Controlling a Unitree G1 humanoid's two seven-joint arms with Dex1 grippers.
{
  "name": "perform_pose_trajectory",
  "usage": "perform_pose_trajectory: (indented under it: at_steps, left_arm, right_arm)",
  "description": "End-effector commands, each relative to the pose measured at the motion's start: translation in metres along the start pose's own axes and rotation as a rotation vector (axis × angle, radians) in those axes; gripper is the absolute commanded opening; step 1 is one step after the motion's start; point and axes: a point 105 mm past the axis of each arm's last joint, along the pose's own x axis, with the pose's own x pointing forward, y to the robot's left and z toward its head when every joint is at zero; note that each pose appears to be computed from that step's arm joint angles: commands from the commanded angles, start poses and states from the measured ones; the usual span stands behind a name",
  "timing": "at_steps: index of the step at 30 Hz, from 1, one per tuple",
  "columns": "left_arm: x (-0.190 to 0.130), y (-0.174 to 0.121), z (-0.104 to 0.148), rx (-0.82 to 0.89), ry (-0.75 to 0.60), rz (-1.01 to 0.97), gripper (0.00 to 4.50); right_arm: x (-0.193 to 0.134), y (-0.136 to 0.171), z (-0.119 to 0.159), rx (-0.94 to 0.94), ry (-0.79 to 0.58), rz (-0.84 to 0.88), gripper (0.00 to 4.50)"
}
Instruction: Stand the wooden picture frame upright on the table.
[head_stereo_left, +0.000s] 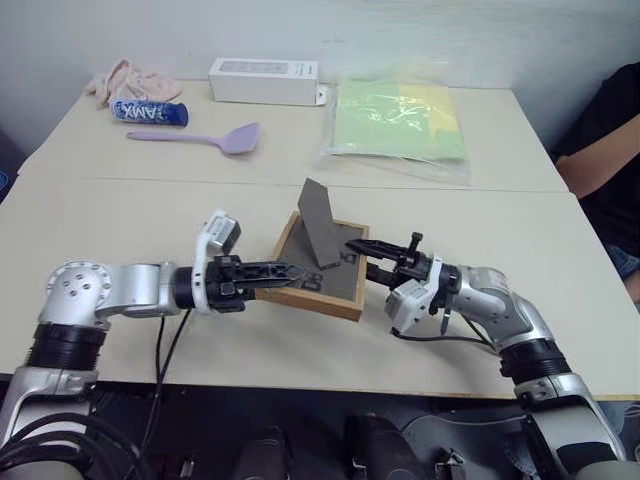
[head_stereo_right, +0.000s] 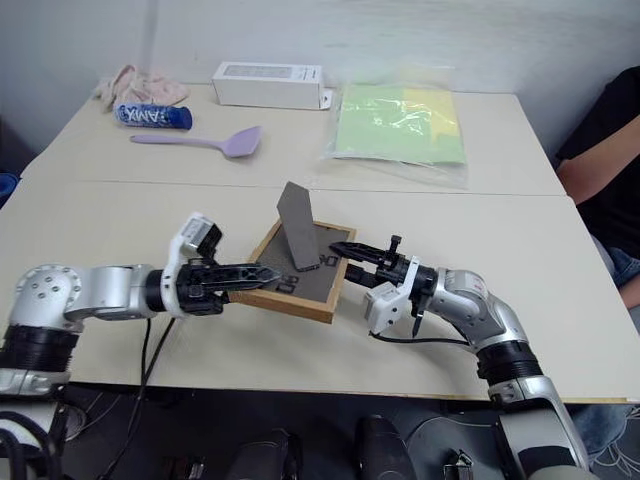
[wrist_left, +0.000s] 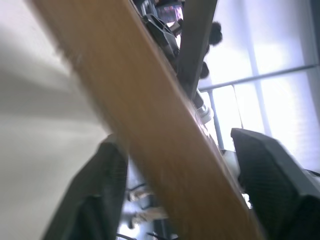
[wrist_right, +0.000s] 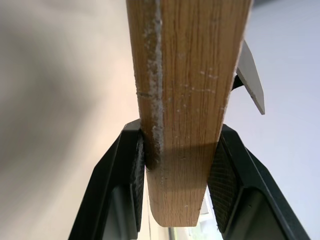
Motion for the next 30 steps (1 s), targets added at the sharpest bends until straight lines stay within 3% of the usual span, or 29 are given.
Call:
perform_pose_trajectory:
  at_steps: [1,5,9,12,14,19,25,30]
  left_arm:
    - [-0.034,0.004,0.012,0.060,-0.128,0.161,3.84]
    - [-0.061,0.019,0.019,0.255,-0.240,0.331,3.84]
    - [-0.063,0.012,0.032,0.820,-0.280,0.369,4.01]
    - [-0.056,0.013,0.027,1.041,-0.203,0.350,4.50]
    - [-0.051,0.012,0.029,1.078,-0.219,0.322,4.50]
    - [-0.048,0.016,0.029,1.086,-0.216,0.302,4.50]
    - [-0.049,0.015,0.033,1.095,-0.218,0.297,4.50]
    - [-0.050,0.016,0.034,1.104,-0.207,0.307,4.50]
  right_arm:
    - [-0.004,-0.034,0.000,0.050,-0.009,-0.191,1.28]
    - [-0.011,-0.042,-0.009,0.197,0.035,-0.284,1.28]
    - [-0.020,-0.039,-0.018,0.694,0.038,-0.333,1.28]
    - [-0.032,-0.039,-0.015,1.037,0.000,-0.332,1.27]
    - [-0.036,-0.025,-0.019,1.228,0.037,-0.292,1.27]
    - [-0.044,0.006,-0.039,1.490,0.150,-0.324,1.27]
    - [-0.050,0.048,-0.048,1.625,0.255,-0.270,1.27]
    - [-0.053,0.060,-0.055,1.661,0.334,-0.298,1.27]
